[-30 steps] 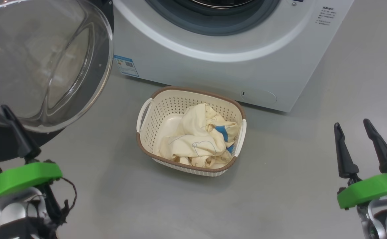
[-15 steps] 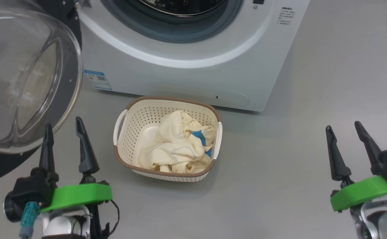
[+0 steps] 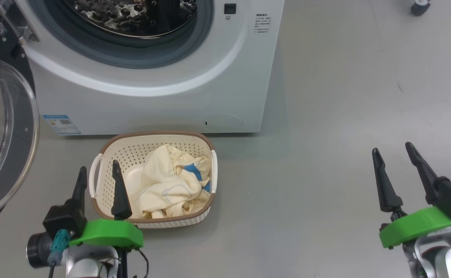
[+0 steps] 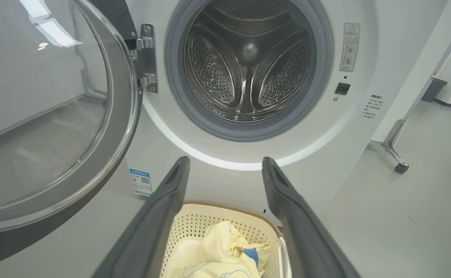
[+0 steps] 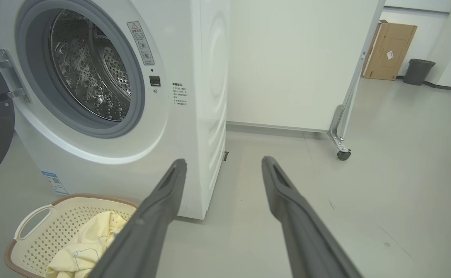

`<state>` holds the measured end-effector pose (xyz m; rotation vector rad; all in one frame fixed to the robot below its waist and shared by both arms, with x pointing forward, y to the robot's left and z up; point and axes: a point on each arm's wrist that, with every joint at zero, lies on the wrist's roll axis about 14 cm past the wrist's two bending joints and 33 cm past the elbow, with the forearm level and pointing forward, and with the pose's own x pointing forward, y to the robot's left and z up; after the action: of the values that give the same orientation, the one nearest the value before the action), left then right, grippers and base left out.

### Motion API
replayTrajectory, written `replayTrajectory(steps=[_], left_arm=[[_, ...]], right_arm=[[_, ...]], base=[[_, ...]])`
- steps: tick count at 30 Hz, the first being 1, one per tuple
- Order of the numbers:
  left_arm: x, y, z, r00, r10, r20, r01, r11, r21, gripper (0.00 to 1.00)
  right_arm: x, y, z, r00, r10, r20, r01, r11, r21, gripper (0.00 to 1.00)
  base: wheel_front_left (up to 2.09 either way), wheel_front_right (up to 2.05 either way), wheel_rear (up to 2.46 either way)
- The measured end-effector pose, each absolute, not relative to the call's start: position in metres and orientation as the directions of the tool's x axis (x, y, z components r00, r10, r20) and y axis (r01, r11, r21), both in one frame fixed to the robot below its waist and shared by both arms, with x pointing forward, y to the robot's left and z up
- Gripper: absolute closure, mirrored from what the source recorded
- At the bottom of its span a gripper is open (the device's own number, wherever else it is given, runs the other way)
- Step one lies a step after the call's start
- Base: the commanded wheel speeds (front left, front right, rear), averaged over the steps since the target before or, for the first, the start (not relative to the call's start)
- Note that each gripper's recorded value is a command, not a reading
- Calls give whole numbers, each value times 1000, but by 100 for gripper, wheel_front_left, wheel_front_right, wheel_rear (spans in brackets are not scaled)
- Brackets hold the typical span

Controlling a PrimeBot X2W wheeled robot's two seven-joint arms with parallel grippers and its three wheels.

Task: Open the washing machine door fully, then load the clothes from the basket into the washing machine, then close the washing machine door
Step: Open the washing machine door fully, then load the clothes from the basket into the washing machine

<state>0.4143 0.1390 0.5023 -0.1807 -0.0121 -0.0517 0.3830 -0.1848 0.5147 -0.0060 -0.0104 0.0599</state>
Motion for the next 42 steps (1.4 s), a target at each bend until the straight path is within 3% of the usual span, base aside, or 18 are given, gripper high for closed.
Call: replayTrajectory(steps=[32,42], left_arm=[[422,124,492,997,-68,-23,64,985,-159,0],[422,121,501,996,-93,7,93,985,-145,0]], right_arm=[[373,-200,526,999,11,35,-10,1000,-27,0],[373,-200,525,999,10,33,-9,1000,-26,0]], base=[[1,-1,0],[85,-85,0]])
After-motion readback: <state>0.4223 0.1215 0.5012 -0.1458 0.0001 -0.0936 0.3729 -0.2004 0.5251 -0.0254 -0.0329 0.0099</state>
